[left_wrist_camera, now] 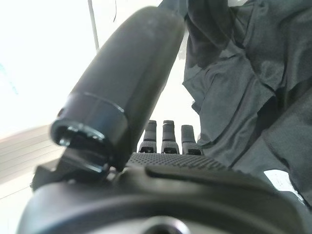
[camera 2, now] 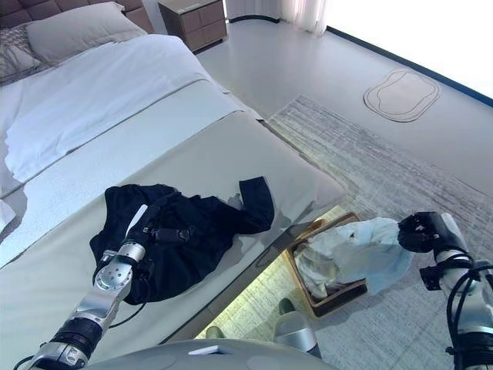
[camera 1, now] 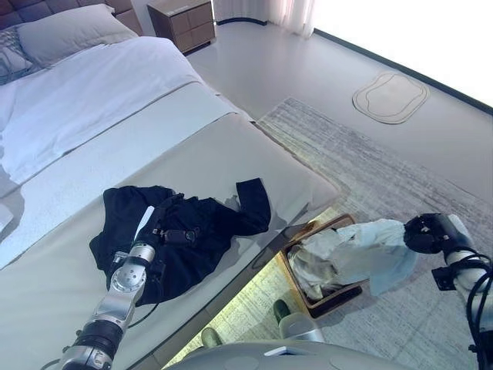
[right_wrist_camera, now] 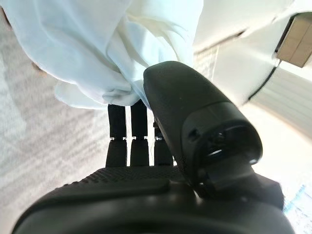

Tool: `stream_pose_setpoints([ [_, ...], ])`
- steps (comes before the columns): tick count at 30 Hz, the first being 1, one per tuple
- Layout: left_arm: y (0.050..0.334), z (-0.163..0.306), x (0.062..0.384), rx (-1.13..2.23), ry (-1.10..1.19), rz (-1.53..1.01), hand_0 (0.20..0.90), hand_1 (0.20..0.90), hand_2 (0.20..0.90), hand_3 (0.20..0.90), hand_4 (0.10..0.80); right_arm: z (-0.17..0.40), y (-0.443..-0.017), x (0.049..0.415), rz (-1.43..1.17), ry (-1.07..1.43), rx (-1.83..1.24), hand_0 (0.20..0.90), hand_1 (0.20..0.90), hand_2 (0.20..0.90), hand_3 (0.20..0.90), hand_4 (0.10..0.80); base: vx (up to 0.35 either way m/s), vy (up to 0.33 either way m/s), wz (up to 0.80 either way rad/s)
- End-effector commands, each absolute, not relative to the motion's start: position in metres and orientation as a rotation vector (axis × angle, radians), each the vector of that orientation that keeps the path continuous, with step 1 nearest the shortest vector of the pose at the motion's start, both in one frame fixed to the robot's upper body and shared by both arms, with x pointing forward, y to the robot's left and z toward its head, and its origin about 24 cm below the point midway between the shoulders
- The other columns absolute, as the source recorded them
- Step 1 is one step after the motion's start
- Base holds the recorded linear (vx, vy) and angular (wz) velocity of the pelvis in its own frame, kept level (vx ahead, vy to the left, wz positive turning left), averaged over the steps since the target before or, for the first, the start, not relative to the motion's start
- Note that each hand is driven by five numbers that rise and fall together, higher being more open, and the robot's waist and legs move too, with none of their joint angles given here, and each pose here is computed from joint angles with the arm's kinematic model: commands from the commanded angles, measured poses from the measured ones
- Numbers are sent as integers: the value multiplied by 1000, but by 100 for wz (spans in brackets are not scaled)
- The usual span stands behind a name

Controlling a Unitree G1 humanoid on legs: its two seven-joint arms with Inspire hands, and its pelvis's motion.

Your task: Pick up the clothes from the bed and place them into the basket

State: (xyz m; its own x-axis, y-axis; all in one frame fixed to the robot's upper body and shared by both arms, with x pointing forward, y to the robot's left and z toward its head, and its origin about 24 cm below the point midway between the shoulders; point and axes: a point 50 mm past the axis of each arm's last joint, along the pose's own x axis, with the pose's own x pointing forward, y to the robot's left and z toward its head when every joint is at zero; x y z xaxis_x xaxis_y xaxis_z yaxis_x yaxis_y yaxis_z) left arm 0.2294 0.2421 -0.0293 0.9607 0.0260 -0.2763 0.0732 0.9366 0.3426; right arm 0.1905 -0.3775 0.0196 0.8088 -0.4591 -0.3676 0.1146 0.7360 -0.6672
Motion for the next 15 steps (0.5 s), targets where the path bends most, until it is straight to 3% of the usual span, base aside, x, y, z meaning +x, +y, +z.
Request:
stream_pose_setpoints([
  [1,243,6,260,394,105,-6,900,900,900,900,800,77,-390,227,-455,303,-713,900,900,900,900,800,-14,-4,6],
  [15,243,4,257,394,107,-4,900,900,900,900,800,69,-383,228,-438,314,-721,900,900,900,900,800,-5,-2,3],
])
